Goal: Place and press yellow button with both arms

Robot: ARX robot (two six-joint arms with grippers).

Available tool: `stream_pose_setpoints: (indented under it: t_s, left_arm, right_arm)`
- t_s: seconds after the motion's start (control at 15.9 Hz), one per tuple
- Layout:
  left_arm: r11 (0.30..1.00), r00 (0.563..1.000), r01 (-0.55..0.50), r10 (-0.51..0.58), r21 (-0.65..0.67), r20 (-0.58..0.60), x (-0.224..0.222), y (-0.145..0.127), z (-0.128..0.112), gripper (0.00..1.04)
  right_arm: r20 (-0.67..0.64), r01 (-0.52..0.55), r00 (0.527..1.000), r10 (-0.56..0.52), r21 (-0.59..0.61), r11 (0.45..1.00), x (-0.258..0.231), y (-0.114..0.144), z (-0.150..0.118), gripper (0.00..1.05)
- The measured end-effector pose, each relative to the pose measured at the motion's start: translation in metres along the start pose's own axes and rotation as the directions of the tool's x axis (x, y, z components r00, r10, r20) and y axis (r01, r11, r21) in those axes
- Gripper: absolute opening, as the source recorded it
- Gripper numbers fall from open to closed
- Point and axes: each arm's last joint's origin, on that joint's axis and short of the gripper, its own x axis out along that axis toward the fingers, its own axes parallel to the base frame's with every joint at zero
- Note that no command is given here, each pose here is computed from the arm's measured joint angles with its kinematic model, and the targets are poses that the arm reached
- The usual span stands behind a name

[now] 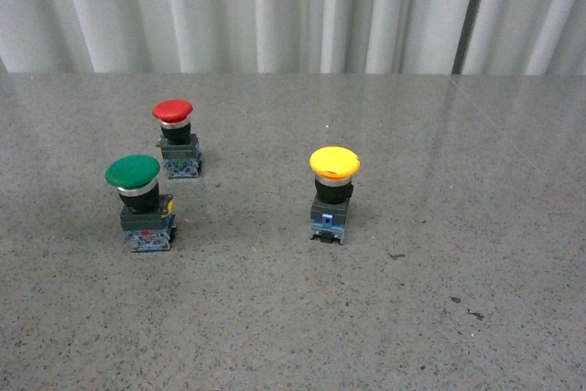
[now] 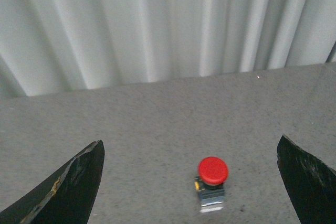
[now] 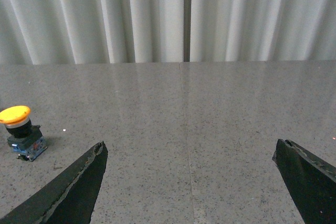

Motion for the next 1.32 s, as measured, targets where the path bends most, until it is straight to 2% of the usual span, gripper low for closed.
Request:
stream_pose_setpoints:
  t_s: [0.13,0.19,0.25,0.32,0.44,0.5,0.63,0.69,0.88,1.32]
  left_arm:
    - [0.996,0.996,-0.066,0.063,0.065,0.057,-0.052,0.034,-0.005,0.98]
    - [0.993,0.988,-0.105,0.099,0.045,0.121,-0.069,0.041,-0.010,0.92]
    - [0.994,0.978,-0.112,0.112,-0.008,0.178,-0.086,0.043,-0.021,0.82]
    - [0.994,0.969,-0.096,0.106,-0.055,0.223,-0.100,0.037,-0.055,0.65]
    - [0.995,0.991,-0.076,0.083,-0.066,0.106,-0.101,0.036,-0.101,0.42]
    - [0.994,0.992,-0.086,0.092,-0.073,0.087,-0.103,0.042,-0.111,0.33]
    - [0.992,0.983,-0.089,0.101,-0.084,0.156,-0.112,0.044,-0.107,0.09]
    - [0.993,0.982,-0.081,0.094,-0.085,0.162,-0.116,0.042,-0.111,0.02]
    - [0.993,0.988,-0.082,0.093,-0.086,0.125,-0.121,0.041,-0.127,0.02]
    - [0.993,0.982,-0.083,0.096,-0.086,0.163,-0.131,0.039,-0.138,0.02]
  right_arm:
    - [0.000,0.000,1.000,0.000,0.000,1.000,0.000,0.000,0.000,0.98]
    - [0.000,0.000,1.000,0.000,0.000,1.000,0.000,0.000,0.000,0.98]
    - [0.000,0.000,1.000,0.000,0.000,1.000,0.000,0.000,0.000,0.98]
    - [0.000,0.000,1.000,0.000,0.000,1.000,0.000,0.000,0.000,0.98]
    - [0.000,0.000,1.000,0.000,0.000,1.000,0.000,0.000,0.000,0.98]
    - [0.000,0.000,1.000,0.000,0.000,1.000,0.000,0.000,0.000,0.98]
    - [-0.001,0.000,1.000,0.000,0.000,1.000,0.000,0.000,0.000,0.98]
    - [0.000,0.000,1.000,0.000,0.000,1.000,0.000,0.000,0.000,0.98]
    - [0.000,0.000,1.000,0.000,0.000,1.000,0.000,0.000,0.000,0.98]
    - [0.000,0.000,1.000,0.000,0.000,1.000,0.000,0.000,0.000,0.98]
